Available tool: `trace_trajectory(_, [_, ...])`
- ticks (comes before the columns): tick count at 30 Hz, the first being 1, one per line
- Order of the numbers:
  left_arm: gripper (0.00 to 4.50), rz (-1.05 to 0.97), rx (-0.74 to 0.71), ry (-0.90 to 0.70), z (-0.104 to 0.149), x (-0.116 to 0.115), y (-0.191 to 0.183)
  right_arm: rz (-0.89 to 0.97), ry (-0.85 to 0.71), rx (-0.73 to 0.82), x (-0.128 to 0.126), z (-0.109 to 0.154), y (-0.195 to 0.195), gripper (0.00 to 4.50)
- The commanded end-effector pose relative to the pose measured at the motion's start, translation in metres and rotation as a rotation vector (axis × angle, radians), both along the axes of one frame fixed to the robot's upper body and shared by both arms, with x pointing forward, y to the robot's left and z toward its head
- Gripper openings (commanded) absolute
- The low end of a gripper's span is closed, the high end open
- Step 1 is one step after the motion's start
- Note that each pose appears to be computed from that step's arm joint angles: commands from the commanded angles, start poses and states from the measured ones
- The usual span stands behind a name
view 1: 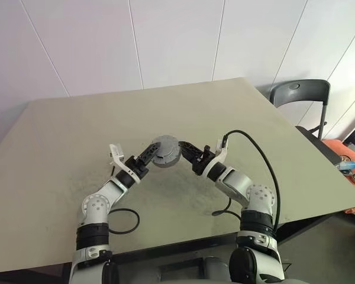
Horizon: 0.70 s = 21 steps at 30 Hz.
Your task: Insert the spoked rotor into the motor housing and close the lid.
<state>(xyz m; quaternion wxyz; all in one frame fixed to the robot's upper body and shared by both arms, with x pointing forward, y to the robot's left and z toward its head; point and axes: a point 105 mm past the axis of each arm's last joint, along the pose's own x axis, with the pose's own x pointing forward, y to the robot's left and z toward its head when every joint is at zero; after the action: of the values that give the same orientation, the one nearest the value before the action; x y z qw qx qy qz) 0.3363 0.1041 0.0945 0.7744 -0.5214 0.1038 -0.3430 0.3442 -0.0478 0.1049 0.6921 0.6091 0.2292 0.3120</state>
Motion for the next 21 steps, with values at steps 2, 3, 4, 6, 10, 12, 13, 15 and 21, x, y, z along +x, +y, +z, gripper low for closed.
trace_trajectory(2, [4.47,-0.074,-0.060,-0.019,0.017,-0.001,-0.012,0.045,-0.081,0.126,-0.003,0.029,0.020,1.22])
trace_trajectory(3, [4.29,-0.062,-0.064,-0.012,0.017,0.002,-0.011,0.043,-0.082,0.126,-0.003,0.029,0.019,1.22])
trace_trajectory(4, [4.08,-0.033,-0.068,-0.004,0.017,0.006,-0.007,0.041,-0.083,0.126,-0.003,0.029,0.019,1.22])
trace_trajectory(6, [3.51,0.015,-0.082,0.016,0.017,0.013,-0.001,0.038,-0.084,0.125,-0.003,0.029,0.018,1.22])
trace_trajectory(10, [2.38,-0.007,-0.072,0.010,0.018,0.009,-0.005,0.040,-0.085,0.124,-0.003,0.029,0.019,1.22])
trace_trajectory(12, [2.11,-0.013,-0.085,-0.001,0.022,0.007,-0.007,0.048,-0.089,0.124,-0.004,0.029,0.020,1.22])
trace_trajectory(13, [2.11,-0.017,-0.089,-0.006,0.023,0.006,-0.007,0.055,-0.091,0.123,-0.005,0.029,0.021,1.22])
trace_trajectory(15, [2.11,-0.026,-0.101,-0.017,0.026,0.005,-0.009,0.067,-0.094,0.121,-0.006,0.029,0.023,1.22])
trace_trajectory(21, [2.11,0.024,-0.132,-0.017,0.029,0.011,-0.004,0.077,-0.101,0.099,-0.005,0.028,0.025,1.22])
